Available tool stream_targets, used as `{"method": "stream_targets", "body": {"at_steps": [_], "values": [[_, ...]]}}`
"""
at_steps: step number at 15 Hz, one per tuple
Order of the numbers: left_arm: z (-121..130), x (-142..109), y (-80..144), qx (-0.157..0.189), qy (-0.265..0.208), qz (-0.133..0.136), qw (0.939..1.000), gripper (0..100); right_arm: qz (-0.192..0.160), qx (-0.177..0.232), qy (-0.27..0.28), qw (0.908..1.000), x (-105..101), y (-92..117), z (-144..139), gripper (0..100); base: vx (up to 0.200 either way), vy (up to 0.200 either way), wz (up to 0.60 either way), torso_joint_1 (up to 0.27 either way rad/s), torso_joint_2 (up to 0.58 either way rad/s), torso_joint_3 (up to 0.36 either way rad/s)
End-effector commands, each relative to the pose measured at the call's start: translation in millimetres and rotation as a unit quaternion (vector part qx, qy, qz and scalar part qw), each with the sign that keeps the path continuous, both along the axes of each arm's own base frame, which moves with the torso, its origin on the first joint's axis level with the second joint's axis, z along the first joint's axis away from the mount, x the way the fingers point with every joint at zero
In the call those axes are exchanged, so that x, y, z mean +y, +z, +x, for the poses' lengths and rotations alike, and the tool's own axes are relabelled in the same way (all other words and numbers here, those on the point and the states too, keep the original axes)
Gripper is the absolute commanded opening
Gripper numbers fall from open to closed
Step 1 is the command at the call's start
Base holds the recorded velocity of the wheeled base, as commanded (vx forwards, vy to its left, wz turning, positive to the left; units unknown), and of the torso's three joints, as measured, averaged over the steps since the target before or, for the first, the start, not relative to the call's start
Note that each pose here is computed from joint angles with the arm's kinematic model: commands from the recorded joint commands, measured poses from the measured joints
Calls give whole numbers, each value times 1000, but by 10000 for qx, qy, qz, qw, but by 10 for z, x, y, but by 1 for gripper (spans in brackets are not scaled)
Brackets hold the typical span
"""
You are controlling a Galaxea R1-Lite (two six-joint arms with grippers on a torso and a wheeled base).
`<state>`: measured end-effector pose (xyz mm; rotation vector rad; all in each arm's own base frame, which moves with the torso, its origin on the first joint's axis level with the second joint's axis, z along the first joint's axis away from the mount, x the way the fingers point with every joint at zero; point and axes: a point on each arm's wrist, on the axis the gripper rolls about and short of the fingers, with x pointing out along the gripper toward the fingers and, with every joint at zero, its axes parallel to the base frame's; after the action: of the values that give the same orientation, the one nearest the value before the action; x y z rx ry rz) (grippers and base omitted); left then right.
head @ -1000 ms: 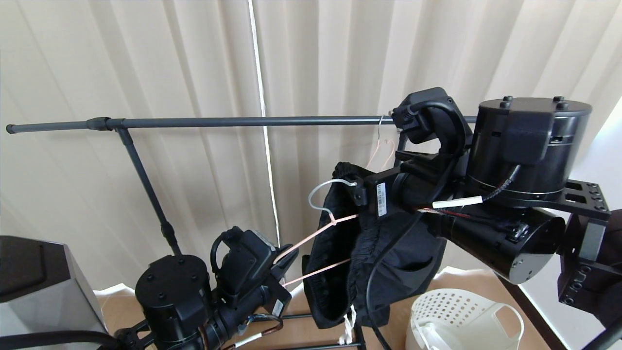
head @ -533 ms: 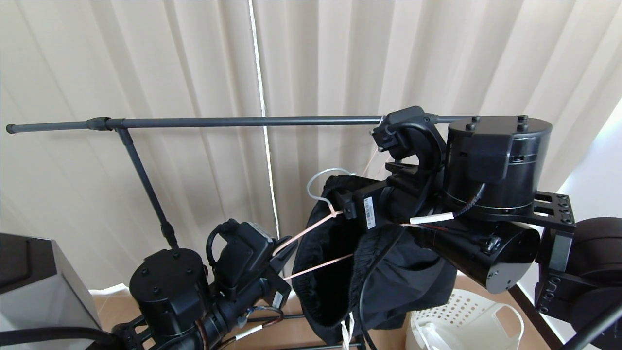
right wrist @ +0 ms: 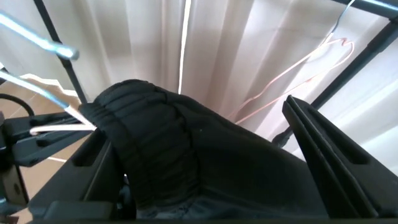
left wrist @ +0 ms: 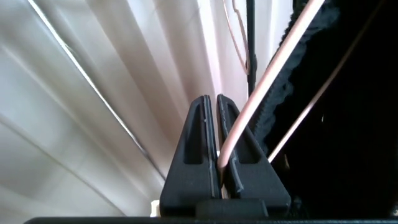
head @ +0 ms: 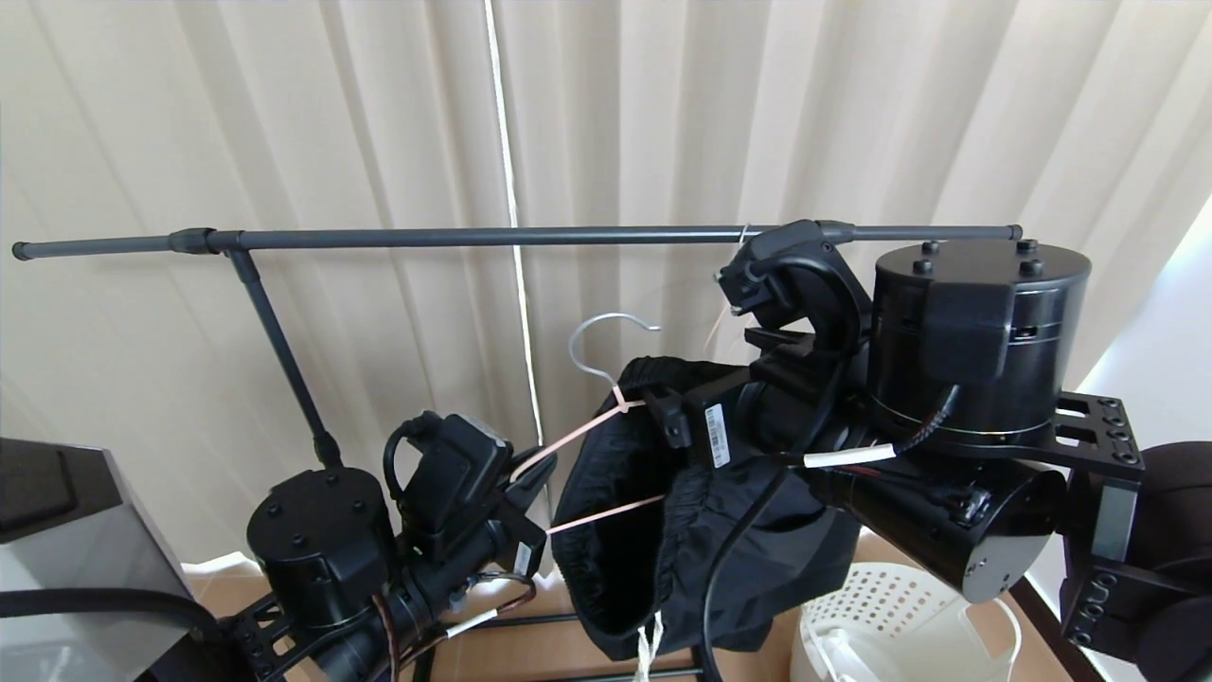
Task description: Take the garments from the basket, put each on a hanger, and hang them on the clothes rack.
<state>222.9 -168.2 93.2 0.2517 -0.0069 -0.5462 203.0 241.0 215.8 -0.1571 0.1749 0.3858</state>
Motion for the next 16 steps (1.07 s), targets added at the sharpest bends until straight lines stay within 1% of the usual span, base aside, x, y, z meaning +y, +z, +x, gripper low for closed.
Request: {"method": "stream_targets", "body": {"at_steps": [1,6,10,12,14,15,16], "values": [[42,30,-32,43,95,25,9999,0,24,-23,45,10000,-4,24,-35,100,0,0,0,0,0,0],[140,45,-6,-38,311,-67,9995,0,98,-78,83,9999,-41,89,-88,100,0,0,0,0,0,0],[160,57,9,-61,342,-103,9993,0,77,-61,130,9999,-61,81,-117,100,0,0,0,0,0,0],[141,64,2,6,308,-159,9994,0,138,-138,-26,9998,-216,160,-67,100,0,0,0,0,0,0],[139,90,-13,47,325,-140,9994,0,-115,-218,406,9989,-567,187,-7,100,0,0,0,0,0,0],[115,116,-44,119,310,-80,9994,0,-318,-266,706,9966,-763,184,-5,100,0,0,0,0,0,0],[102,147,-69,193,197,-51,9996,0,-533,-330,927,9937,-957,222,7,100,0,0,0,0,0,0]]}}
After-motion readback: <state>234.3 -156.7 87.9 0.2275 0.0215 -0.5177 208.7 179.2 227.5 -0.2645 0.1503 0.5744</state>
